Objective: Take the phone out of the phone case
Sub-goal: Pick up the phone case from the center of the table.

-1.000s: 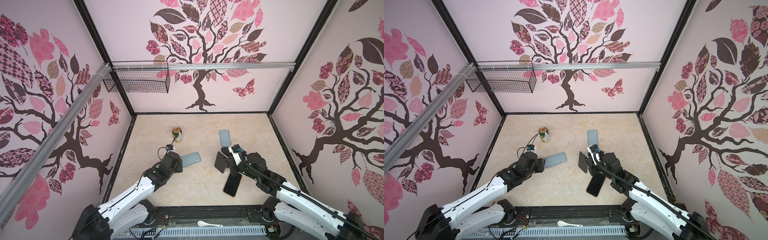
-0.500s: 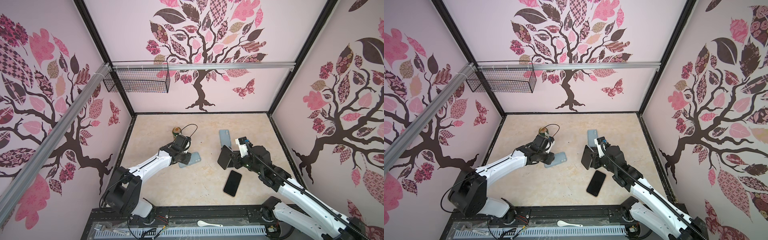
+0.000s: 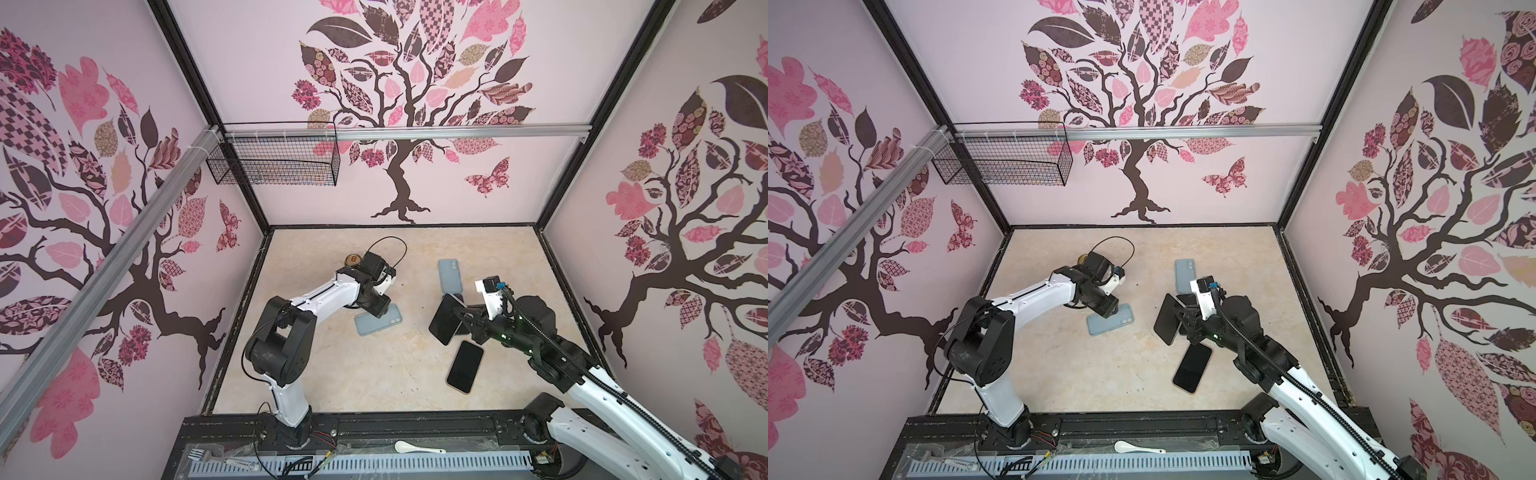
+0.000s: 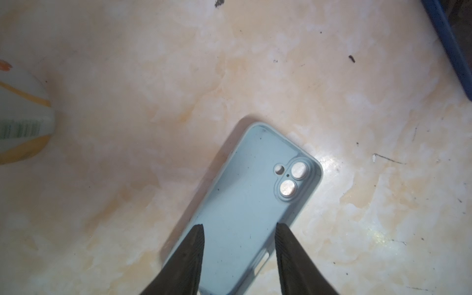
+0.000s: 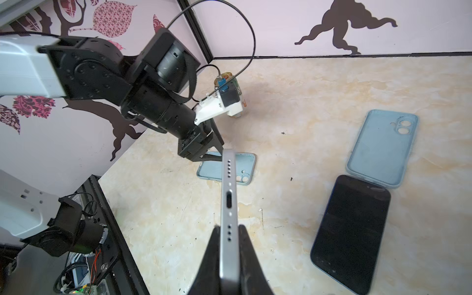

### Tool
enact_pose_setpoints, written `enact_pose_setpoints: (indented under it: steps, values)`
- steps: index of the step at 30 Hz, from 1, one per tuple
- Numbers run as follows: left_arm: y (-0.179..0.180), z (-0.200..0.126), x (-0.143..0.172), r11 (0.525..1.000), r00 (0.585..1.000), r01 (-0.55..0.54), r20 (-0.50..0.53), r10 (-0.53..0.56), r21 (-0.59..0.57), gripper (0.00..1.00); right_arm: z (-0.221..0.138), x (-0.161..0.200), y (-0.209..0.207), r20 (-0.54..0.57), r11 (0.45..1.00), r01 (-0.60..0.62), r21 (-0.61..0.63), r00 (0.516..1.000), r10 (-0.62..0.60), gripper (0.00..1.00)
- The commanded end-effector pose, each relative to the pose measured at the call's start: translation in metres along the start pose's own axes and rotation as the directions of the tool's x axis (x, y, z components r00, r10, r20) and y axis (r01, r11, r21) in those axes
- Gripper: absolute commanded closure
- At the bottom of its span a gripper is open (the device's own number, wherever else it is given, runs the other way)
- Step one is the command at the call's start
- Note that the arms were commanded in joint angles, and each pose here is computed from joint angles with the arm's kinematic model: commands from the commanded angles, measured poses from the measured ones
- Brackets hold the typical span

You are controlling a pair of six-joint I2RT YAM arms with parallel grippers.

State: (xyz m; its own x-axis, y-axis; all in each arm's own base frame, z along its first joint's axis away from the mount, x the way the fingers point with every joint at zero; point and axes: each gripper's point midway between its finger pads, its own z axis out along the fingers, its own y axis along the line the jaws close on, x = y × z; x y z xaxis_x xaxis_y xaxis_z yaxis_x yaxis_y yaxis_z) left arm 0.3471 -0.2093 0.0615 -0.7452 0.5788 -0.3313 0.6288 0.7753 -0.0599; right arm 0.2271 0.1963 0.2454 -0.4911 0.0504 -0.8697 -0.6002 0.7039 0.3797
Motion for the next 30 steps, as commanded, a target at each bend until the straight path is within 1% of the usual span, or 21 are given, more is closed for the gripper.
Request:
enact_pose_setpoints:
  steps: [1,6,13,20,23,25,26,29,30]
  values:
    - [0.004,0.008,0.003,0.999,0.997,-0.043,-0.057,0.044,0.013,0.53,-0.009,-0.015,0.012,0.047,0.999,0.018,-0.042,0.999,-0.016,1.00]
    - [0.014,0.017,0.003,0.999,0.994,-0.048,-0.095,0.049,0.010,0.54,-0.011,-0.015,0.014,0.041,0.998,0.041,-0.042,0.998,-0.039,1.00]
    - [0.022,0.031,0.014,0.997,0.984,-0.080,-0.162,0.077,-0.009,0.55,-0.010,-0.016,0.015,0.038,0.997,0.055,-0.048,0.998,-0.054,1.00]
    - [0.026,0.038,0.013,0.996,0.980,-0.091,-0.181,0.089,-0.004,0.57,-0.009,-0.015,0.017,0.029,0.997,0.058,-0.059,0.998,-0.056,1.00]
    - [0.023,0.040,0.013,0.996,0.979,-0.088,-0.185,0.090,0.017,0.63,-0.010,-0.015,0.017,0.031,0.997,0.057,-0.057,0.998,-0.056,1.00]
    - [0.023,0.041,0.014,0.997,0.979,-0.082,-0.185,0.083,0.018,0.70,-0.011,-0.017,0.017,0.036,0.997,0.059,-0.056,0.998,-0.057,1.00]
    - [0.022,0.040,0.013,0.996,0.980,-0.082,-0.181,0.084,0.017,0.72,-0.011,-0.017,0.017,0.036,0.997,0.059,-0.054,0.998,-0.057,1.00]
    - [0.023,0.039,0.012,0.997,0.981,-0.078,-0.178,0.079,0.014,0.86,-0.011,-0.016,0.016,0.037,0.997,0.059,-0.050,0.998,-0.057,1.00]
    - [0.023,0.038,0.011,0.997,0.981,-0.074,-0.178,0.075,0.009,0.90,-0.011,-0.016,0.015,0.038,0.997,0.058,-0.046,0.998,-0.057,1.00]
